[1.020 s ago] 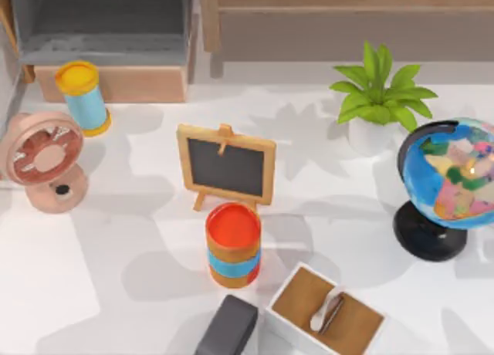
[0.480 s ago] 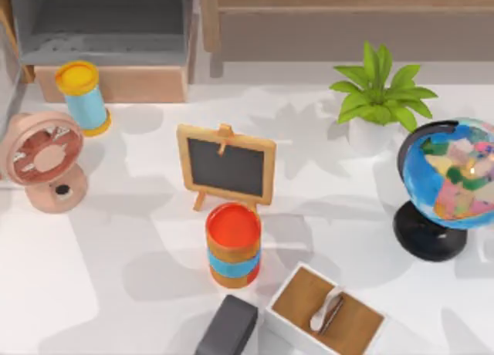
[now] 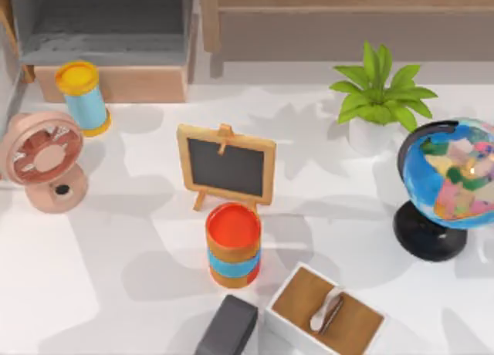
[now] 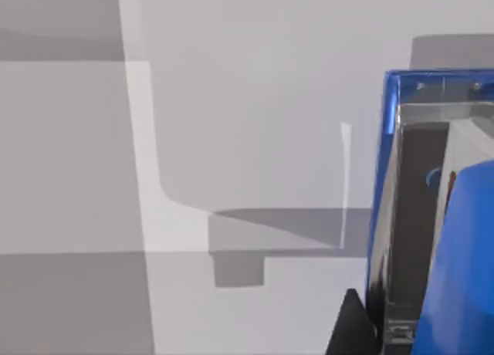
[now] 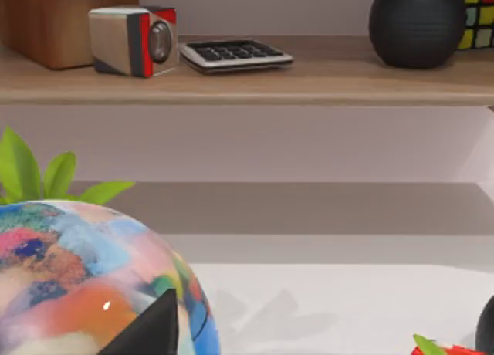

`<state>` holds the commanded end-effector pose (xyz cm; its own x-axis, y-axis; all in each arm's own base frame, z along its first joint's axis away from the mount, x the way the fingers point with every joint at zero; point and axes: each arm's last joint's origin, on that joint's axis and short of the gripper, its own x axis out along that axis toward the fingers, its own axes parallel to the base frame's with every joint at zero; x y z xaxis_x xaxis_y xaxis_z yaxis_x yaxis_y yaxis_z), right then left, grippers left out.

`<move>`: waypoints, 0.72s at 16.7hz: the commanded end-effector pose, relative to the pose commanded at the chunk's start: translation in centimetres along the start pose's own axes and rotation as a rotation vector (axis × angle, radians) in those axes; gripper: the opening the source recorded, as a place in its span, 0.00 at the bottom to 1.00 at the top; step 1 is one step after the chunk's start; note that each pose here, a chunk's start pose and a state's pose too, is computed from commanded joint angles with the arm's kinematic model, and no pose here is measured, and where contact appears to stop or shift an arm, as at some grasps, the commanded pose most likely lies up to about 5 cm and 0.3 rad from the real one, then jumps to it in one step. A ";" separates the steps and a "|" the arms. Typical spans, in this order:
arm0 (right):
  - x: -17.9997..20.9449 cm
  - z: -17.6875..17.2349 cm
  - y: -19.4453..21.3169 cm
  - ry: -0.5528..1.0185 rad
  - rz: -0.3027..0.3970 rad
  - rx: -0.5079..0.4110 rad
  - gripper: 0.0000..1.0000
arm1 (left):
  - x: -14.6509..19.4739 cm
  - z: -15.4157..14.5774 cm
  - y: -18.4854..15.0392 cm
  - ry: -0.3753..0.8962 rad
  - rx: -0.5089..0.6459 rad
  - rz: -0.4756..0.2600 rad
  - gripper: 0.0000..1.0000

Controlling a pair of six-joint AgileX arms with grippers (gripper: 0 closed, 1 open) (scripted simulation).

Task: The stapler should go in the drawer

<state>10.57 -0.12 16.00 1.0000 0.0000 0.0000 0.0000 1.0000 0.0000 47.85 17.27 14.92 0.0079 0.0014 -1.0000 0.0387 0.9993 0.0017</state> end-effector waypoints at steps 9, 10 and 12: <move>0.0 0.0 0.0 0.000 0.000 0.000 1.00 | 0.0 0.0 0.0 0.000 0.000 0.000 0.98; 0.0 0.0 0.0 0.000 0.000 0.000 1.00 | 0.0 0.0 0.0 0.000 0.000 0.000 1.00; 0.0 0.0 0.0 0.000 0.000 0.000 1.00 | 0.0 0.0 0.0 0.000 0.000 0.000 1.00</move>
<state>10.57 -0.12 16.00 1.0000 0.0000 0.0000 0.0000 1.0000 0.0000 47.85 17.27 14.92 0.0079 0.0014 -1.0000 0.0387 0.9993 0.0017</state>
